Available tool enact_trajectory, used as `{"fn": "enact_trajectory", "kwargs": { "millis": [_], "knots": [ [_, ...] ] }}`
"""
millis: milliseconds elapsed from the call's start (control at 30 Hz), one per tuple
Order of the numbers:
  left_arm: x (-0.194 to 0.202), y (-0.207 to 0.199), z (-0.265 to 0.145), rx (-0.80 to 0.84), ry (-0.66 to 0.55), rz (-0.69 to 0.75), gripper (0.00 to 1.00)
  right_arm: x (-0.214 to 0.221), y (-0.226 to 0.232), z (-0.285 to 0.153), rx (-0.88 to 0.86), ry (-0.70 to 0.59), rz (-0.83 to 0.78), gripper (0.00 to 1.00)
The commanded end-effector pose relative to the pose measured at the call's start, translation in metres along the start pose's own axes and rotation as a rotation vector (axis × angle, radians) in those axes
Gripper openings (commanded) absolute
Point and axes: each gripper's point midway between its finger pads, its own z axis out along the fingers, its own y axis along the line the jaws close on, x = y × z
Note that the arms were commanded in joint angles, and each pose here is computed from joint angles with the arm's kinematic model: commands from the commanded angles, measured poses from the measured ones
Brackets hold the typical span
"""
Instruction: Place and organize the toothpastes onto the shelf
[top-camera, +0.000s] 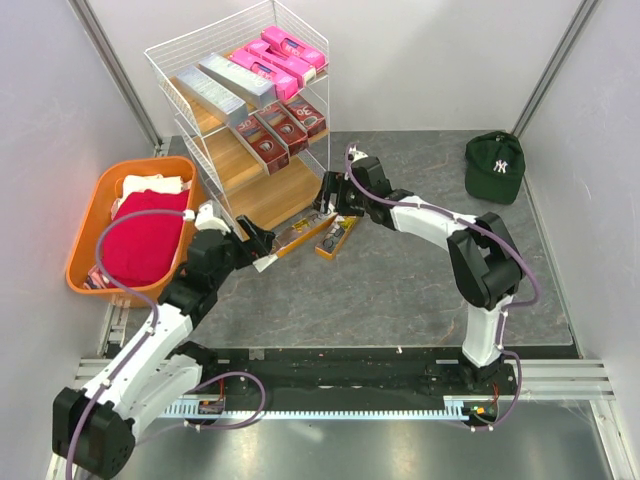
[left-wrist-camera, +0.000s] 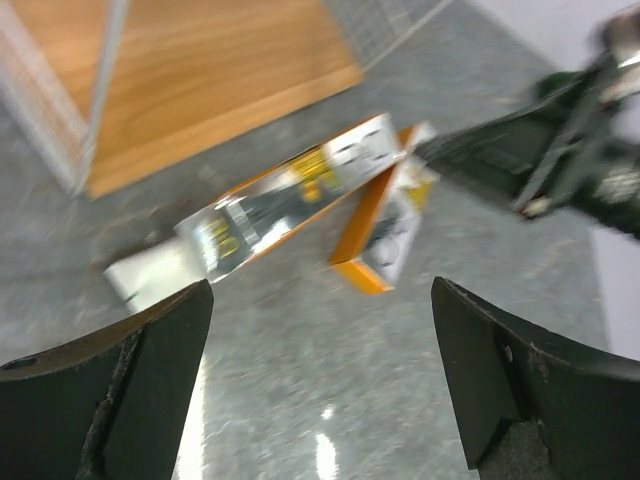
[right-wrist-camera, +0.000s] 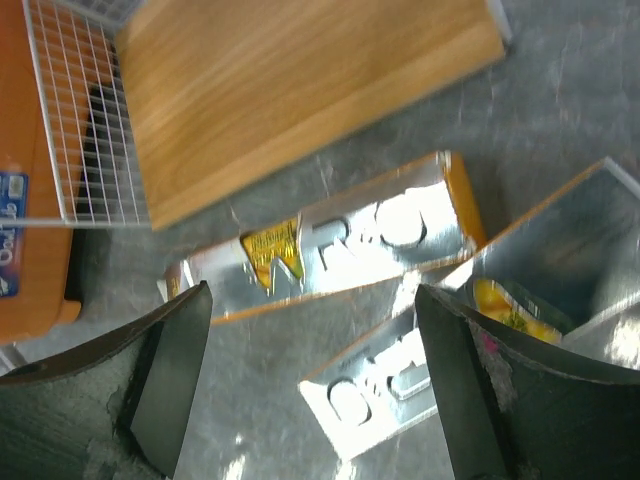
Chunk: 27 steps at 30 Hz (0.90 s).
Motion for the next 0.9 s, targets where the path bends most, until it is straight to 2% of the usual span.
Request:
{"fn": "enact_trajectory", "kwargs": {
  "millis": [0, 200, 533, 867],
  "knots": [
    [0.023, 0.04, 0.01, -0.173, 0.021, -0.085, 0.95, -0.06, 0.012, 0.015, -0.053, -0.179, -0.032, 0.91],
    [0.056, 0.07, 0.021, -0.299, 0.106, -0.115, 0.89, -0.079, -0.004, 0.043, -0.037, -0.197, -0.025, 0.91],
    [0.09, 0.1, 0.036, -0.366, 0.173, -0.168, 0.89, -0.05, -0.044, 0.07, 0.018, -0.12, 0.015, 0.91],
    [0.086, 0.111, 0.052, -0.361, 0.143, -0.171, 0.88, -0.026, -0.044, 0.079, -0.024, -0.037, 0.021, 0.91]
  ]
}}
